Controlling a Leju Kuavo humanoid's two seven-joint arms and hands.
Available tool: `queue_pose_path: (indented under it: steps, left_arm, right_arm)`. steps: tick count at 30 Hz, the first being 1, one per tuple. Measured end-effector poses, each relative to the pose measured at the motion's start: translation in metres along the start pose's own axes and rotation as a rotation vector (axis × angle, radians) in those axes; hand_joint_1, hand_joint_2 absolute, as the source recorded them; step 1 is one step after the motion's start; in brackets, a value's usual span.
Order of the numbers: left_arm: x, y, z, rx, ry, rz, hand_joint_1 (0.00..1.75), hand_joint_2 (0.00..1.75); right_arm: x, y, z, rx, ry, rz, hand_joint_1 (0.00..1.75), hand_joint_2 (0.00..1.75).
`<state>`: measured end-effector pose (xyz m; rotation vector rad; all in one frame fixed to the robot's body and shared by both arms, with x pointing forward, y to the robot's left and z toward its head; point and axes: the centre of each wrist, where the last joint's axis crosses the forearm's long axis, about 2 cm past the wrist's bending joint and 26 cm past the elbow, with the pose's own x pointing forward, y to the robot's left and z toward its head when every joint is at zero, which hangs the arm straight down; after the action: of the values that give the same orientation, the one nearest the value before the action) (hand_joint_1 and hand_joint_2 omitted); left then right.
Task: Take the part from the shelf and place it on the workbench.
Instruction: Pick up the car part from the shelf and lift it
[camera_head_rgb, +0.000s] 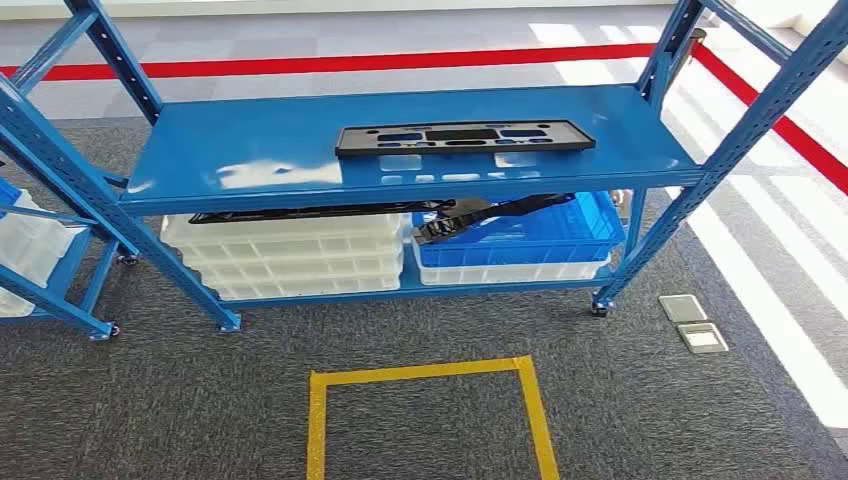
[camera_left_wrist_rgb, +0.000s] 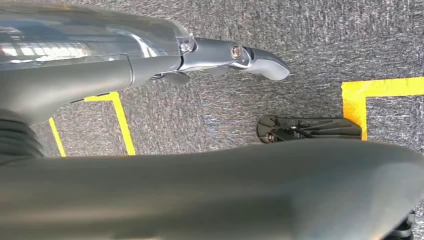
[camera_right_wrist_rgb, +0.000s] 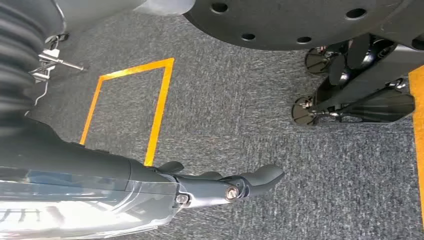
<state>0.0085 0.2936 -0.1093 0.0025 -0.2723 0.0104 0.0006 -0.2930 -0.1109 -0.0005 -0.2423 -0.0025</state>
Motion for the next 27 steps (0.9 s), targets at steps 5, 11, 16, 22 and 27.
queue_pose_path:
  steps: [5, 11, 16, 22, 27]
  left_arm:
    - [0.0, 0.0, 0.0, 0.001, -0.001, 0.003, 0.0, 1.75]
    - [0.008, 0.006, -0.002, 0.022, -0.034, 0.016, 0.0, 1.75]
    - [0.015, 0.009, -0.004, 0.034, -0.066, 0.021, 0.0, 1.75]
    - [0.021, 0.01, -0.006, 0.043, -0.098, 0.038, 0.0, 1.31]
    - [0.025, 0.009, -0.007, 0.045, -0.124, 0.06, 0.0, 0.0]
  right_arm:
    - [0.0, 0.0, 0.0, 0.0, -0.001, 0.0, 0.0, 1.75]
    - [0.008, -0.004, -0.002, -0.016, -0.017, 0.004, 0.0, 1.75]
    - [0.015, -0.01, -0.003, -0.039, -0.035, 0.007, 0.0, 1.75]
    - [0.022, -0.017, -0.005, -0.067, -0.055, -0.003, 0.0, 0.44]
    - [0.026, -0.023, -0.005, -0.088, -0.093, -0.024, 0.0, 0.0]
